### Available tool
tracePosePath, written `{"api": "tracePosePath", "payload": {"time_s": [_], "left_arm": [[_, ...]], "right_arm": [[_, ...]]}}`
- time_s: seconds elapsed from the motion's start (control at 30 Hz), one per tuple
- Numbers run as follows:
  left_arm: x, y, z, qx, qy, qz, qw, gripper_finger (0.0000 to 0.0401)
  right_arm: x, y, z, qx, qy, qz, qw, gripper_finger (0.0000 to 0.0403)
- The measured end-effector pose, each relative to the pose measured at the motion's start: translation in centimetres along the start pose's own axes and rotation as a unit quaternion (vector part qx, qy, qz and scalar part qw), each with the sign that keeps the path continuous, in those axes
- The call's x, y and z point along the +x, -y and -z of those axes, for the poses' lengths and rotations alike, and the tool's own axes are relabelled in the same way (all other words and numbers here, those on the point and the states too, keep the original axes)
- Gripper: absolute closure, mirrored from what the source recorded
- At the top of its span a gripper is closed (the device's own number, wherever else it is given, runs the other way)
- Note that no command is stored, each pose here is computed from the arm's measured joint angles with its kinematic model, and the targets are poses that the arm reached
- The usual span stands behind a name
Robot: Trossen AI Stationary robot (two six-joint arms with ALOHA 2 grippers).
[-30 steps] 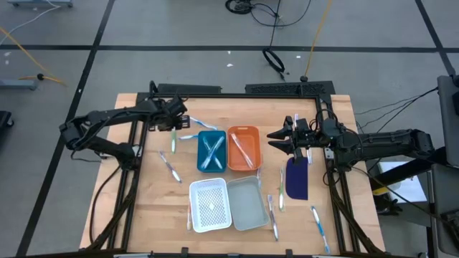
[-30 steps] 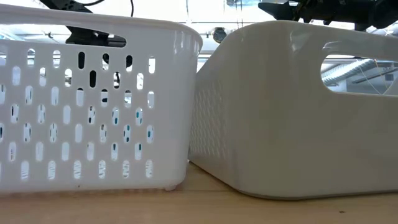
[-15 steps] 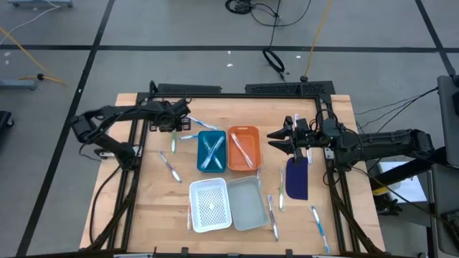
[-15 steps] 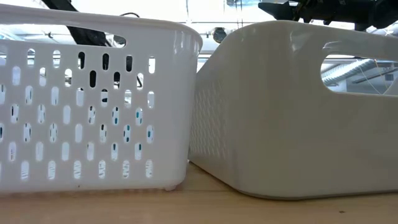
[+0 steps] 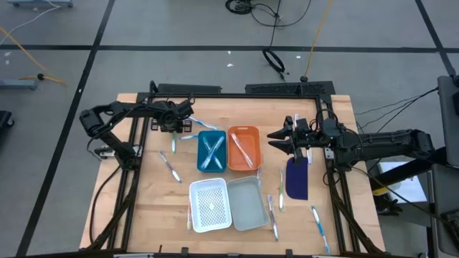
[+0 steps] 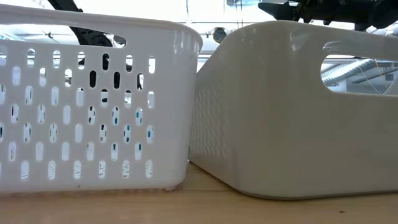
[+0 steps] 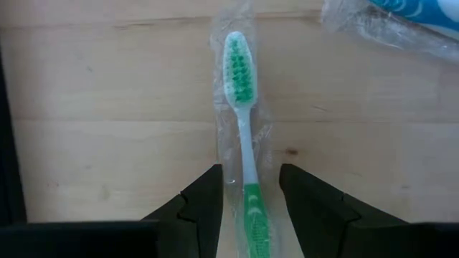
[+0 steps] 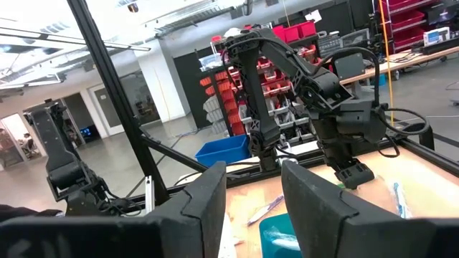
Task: Pick & Place Toothbrushes
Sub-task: Put the green toothbrush into the white bin
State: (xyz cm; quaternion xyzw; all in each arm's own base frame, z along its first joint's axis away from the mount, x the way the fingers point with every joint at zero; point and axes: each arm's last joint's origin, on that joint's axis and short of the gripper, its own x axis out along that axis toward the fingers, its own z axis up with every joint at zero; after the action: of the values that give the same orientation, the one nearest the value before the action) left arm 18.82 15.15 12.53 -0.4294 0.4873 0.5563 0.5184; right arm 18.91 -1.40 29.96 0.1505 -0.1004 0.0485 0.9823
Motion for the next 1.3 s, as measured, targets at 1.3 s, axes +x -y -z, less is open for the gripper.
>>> {"api": "tracePosePath", "payload": {"time_s": [1.3], "left_arm": [[-3.9, -0.9, 1.7, -0.012, 0.058, 0.019, 0.998, 0.0398]], "right_arm": [[0.0, 0.0, -0.1, 0.000, 0.004, 0.000, 1.000, 0.0275]]}}
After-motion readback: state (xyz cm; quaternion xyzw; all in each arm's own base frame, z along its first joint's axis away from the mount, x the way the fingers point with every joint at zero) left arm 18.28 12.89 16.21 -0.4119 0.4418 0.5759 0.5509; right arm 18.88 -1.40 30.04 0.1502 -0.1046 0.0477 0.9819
